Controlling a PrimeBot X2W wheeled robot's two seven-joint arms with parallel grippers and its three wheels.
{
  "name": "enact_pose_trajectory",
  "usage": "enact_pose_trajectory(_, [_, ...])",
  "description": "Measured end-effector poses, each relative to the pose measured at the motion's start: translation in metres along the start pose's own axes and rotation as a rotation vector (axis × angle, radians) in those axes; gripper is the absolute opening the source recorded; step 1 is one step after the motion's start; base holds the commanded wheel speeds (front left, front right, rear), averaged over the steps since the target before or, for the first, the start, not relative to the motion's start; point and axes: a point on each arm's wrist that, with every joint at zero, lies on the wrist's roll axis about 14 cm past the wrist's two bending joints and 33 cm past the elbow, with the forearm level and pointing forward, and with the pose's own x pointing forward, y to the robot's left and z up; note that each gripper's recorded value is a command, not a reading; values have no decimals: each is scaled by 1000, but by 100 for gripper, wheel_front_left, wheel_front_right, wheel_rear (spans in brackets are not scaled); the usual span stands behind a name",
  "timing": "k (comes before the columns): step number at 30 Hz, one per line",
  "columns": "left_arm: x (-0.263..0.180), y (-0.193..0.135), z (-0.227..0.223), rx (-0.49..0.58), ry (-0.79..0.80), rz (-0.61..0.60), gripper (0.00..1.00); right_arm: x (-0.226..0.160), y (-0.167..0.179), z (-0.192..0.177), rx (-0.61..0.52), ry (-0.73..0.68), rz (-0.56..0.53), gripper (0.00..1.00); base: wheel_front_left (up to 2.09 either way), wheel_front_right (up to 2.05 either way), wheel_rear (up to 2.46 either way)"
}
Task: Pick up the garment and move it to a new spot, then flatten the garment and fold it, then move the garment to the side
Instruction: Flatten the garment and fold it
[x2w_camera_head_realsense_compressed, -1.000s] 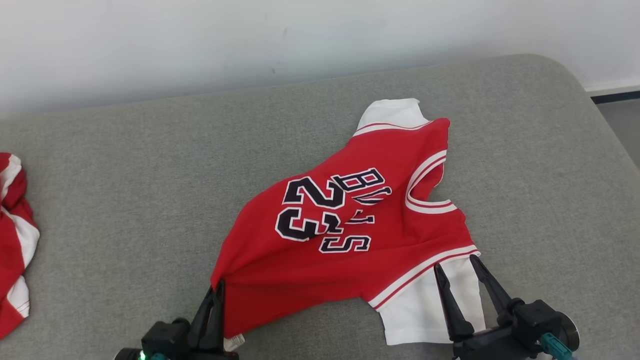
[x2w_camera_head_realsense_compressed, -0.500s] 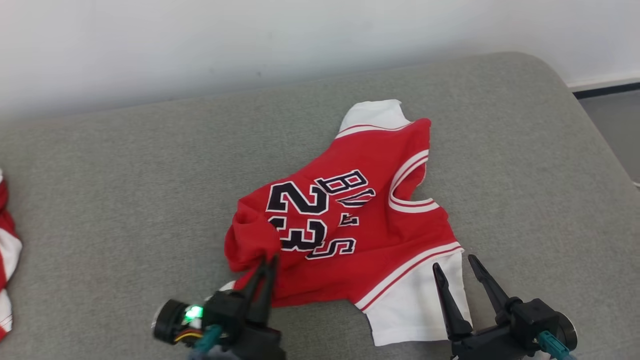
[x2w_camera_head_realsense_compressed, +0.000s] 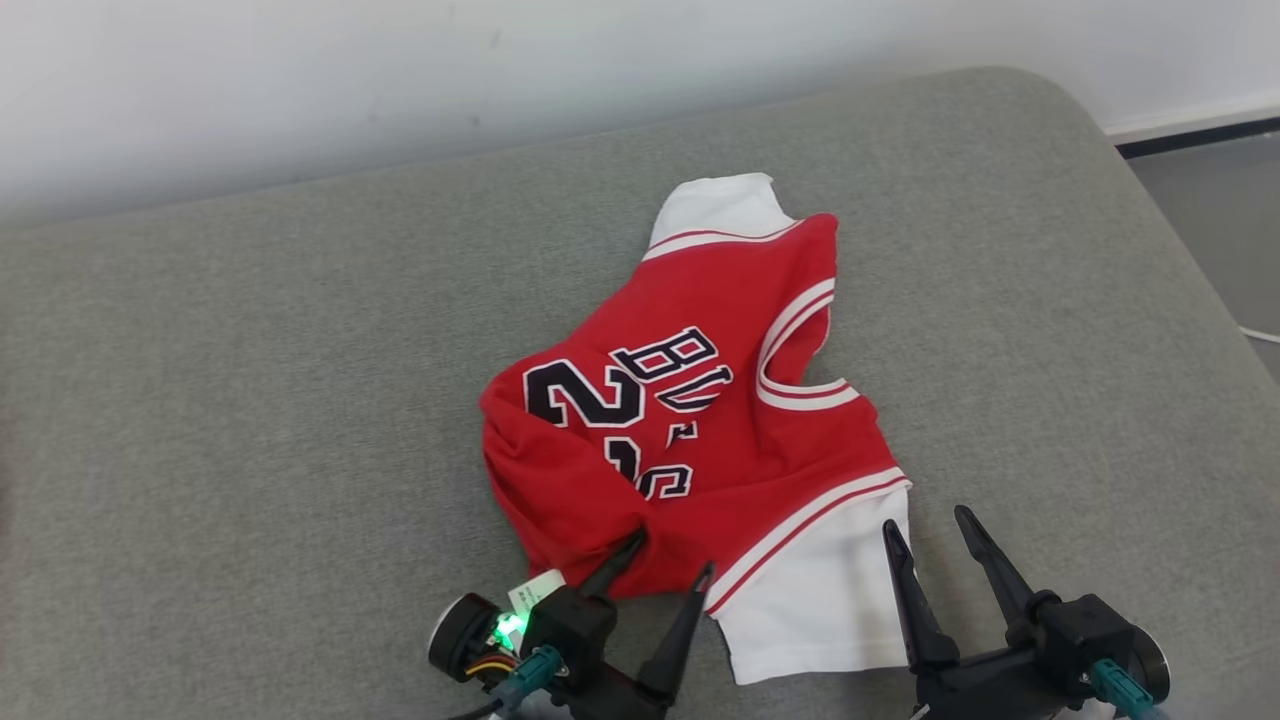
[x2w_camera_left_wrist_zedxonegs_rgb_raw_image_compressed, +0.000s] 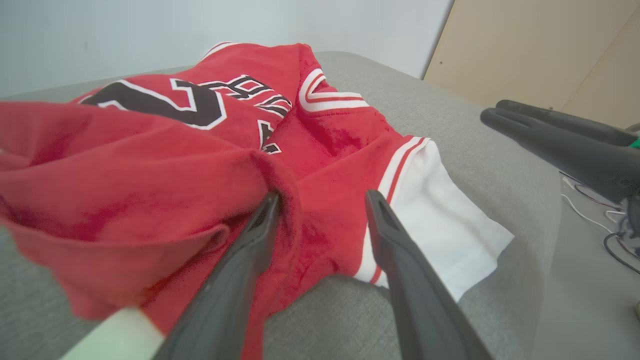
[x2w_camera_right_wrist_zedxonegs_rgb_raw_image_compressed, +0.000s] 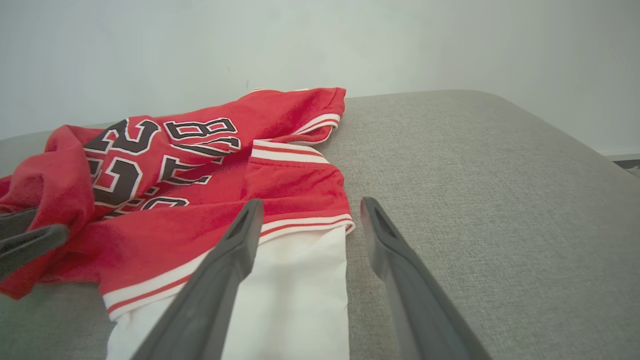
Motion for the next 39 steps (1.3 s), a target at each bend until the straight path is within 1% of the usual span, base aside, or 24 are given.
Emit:
enact_pose_trajectory(5, [-5,-13,19,2,-60,-20,100,4,11,-1,3,2,35,100,0,0,0])
enact_pose_trajectory(8, [-14,-15,29,-2,-99,4,100,7,19,0,6,-3,61,100,0,0,0])
enact_pose_trajectory(10, [-25,-7,43,1,-147,55,100,8,28,1,9,-6,86,100,0,0,0])
enact_pose_trajectory(14, [-46,18,56,15,-196,159,100,8,34,2,12,-12,104,100,0,0,0])
enact_pose_trajectory(17, [-61,35,56,26,-200,225,100,8,36,5,13,-20,112,100,0,0,0])
enact_pose_trajectory(20, [-69,46,53,37,-189,256,100,7,37,5,13,-21,114,100,0,0,0])
enact_pose_trajectory(26, [-67,47,36,23,-139,249,100,3,31,4,11,-17,99,100,0,0,0])
enact_pose_trajectory(37, [-45,48,14,-7,-63,218,100,-6,14,1,12,-7,43,100,0,0,0])
enact_pose_trajectory(38, [-43,49,12,-9,-55,216,84,-6,13,1,13,-6,37,100,0,0,0])
enact_pose_trajectory(39, [-43,49,12,-9,-55,216,49,-6,13,1,13,-6,37,100,0,0,0])
